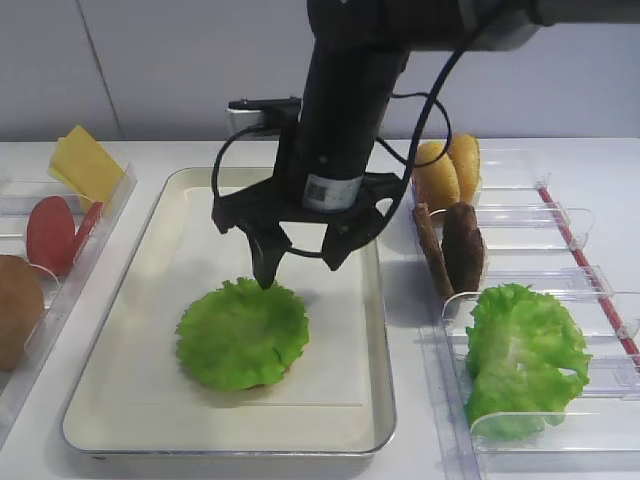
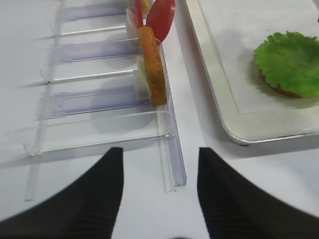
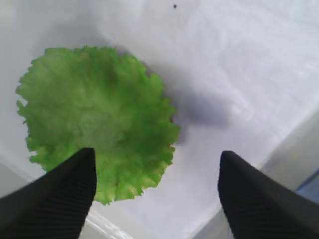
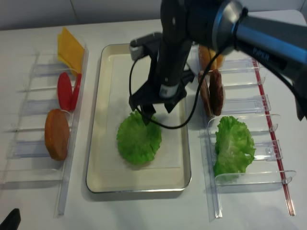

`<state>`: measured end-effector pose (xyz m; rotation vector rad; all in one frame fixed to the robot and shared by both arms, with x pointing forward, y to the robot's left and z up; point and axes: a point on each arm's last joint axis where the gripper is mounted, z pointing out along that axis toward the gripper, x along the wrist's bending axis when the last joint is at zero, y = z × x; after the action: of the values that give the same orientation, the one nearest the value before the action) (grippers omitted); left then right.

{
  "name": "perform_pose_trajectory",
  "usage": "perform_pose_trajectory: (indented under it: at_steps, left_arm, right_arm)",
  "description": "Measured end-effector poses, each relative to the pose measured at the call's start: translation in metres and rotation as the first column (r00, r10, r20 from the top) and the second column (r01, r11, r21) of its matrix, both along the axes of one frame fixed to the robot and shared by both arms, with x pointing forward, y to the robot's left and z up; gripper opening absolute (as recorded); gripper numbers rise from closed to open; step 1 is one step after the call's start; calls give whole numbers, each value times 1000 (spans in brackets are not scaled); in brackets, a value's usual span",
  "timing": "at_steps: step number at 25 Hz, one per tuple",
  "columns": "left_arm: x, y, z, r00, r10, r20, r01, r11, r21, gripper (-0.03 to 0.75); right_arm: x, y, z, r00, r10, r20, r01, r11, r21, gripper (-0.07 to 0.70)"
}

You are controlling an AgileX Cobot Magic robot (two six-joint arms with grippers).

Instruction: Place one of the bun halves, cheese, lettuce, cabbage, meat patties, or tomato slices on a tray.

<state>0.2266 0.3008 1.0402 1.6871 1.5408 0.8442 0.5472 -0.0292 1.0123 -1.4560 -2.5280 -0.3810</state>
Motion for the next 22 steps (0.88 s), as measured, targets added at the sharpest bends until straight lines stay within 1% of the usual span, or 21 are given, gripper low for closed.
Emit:
perform_pose_trajectory:
  at_steps: [2, 6, 9, 12, 14, 16, 19, 22]
  left_arm:
    - [0, 0, 0, 1000, 0, 0, 0, 1000, 0, 323]
    - [0, 0, 0, 1000, 0, 0, 0, 1000, 0, 323]
    - [0, 0, 0, 1000, 0, 0, 0, 1000, 0, 323]
    - [0, 0, 0, 1000, 0, 0, 0, 1000, 0, 323]
    - [0, 0, 0, 1000, 0, 0, 0, 1000, 0, 323]
    - [0, 0, 0, 1000, 0, 0, 0, 1000, 0, 323]
    - [0, 0, 0, 1000, 0, 0, 0, 1000, 0, 323]
    - [0, 0, 0, 1000, 0, 0, 0, 1000, 0, 323]
  right_arm:
    - [2, 0, 12, 1000, -2, 9, 2, 1000, -11, 524]
    - [8, 2, 32, 998, -6, 70, 6, 1000, -1, 508]
    - [8, 0, 41, 995, -6, 98, 6, 1000, 1, 505]
    - [7, -6, 49, 991, -17, 134, 20, 1000, -24, 505]
    - [6, -11, 58, 986, -26, 166, 32, 999, -35, 505]
    - [8, -21, 68, 981, -55, 187, 60, 998, -22, 505]
    - [11, -43, 90, 968, -113, 225, 114, 993, 9, 505]
    - [9, -70, 117, 943, -173, 285, 168, 985, 43, 505]
